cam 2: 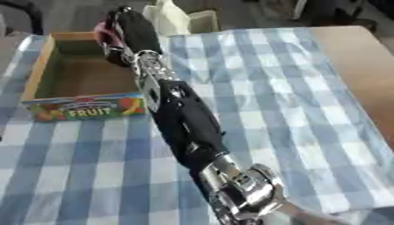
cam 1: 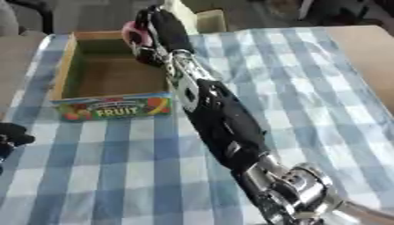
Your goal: Pick up objects on the table and place them in the box.
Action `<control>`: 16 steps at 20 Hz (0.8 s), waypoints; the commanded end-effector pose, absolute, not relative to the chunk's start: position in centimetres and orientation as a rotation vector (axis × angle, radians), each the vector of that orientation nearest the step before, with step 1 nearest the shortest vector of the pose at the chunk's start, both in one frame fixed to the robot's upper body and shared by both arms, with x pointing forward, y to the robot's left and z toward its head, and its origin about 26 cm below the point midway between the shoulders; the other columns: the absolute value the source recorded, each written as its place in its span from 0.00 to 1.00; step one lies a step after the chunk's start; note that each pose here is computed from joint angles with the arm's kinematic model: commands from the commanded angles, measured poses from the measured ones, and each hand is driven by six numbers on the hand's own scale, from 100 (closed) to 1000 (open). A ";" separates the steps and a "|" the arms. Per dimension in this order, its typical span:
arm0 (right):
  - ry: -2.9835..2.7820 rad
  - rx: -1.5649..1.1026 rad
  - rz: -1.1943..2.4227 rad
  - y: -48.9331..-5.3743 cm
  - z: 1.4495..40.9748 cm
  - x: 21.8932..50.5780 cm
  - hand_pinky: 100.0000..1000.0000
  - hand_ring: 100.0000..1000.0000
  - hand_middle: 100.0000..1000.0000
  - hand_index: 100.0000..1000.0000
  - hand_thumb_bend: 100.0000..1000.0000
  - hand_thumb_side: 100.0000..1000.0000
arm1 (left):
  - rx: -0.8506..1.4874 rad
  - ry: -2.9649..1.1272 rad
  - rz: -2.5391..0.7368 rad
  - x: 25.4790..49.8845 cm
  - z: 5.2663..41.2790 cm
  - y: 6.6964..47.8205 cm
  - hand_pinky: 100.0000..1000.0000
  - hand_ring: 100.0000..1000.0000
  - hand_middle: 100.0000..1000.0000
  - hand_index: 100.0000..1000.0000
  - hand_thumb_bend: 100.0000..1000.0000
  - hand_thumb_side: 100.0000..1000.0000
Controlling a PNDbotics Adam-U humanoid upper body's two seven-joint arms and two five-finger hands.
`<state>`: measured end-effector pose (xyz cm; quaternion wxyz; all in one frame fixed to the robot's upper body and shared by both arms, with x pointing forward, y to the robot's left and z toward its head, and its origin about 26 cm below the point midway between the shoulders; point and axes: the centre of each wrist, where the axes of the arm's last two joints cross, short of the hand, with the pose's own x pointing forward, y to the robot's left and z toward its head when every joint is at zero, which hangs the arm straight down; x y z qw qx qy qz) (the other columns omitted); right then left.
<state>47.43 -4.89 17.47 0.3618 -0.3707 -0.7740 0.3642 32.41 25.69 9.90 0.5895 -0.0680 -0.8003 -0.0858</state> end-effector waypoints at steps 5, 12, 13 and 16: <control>-1.938 -0.943 1.095 -3.6 16.8 46.7 0.40 0.66 0.47 0.56 0.00 0.00 | -0.163 -1.898 -0.220 32.6 11.0 25.6 0.69 0.49 0.47 0.43 0.02 0.87; -1.892 -1.010 1.054 -4.2 16.9 46.8 0.48 0.75 0.72 0.79 0.09 0.09 | -0.162 -1.898 -0.217 32.6 11.0 25.7 0.69 0.49 0.47 0.43 0.02 0.87; -1.894 -1.017 1.041 -4.3 17.0 46.8 0.49 0.76 0.75 0.82 0.11 0.15 | -0.162 -1.898 -0.217 32.6 11.0 25.7 0.69 0.49 0.47 0.43 0.02 0.87; -1.896 -1.031 1.002 -4.6 17.2 47.0 0.49 0.77 0.77 0.82 0.09 0.14 | -0.159 -1.897 -0.217 32.6 11.0 25.7 0.69 0.49 0.47 0.43 0.02 0.87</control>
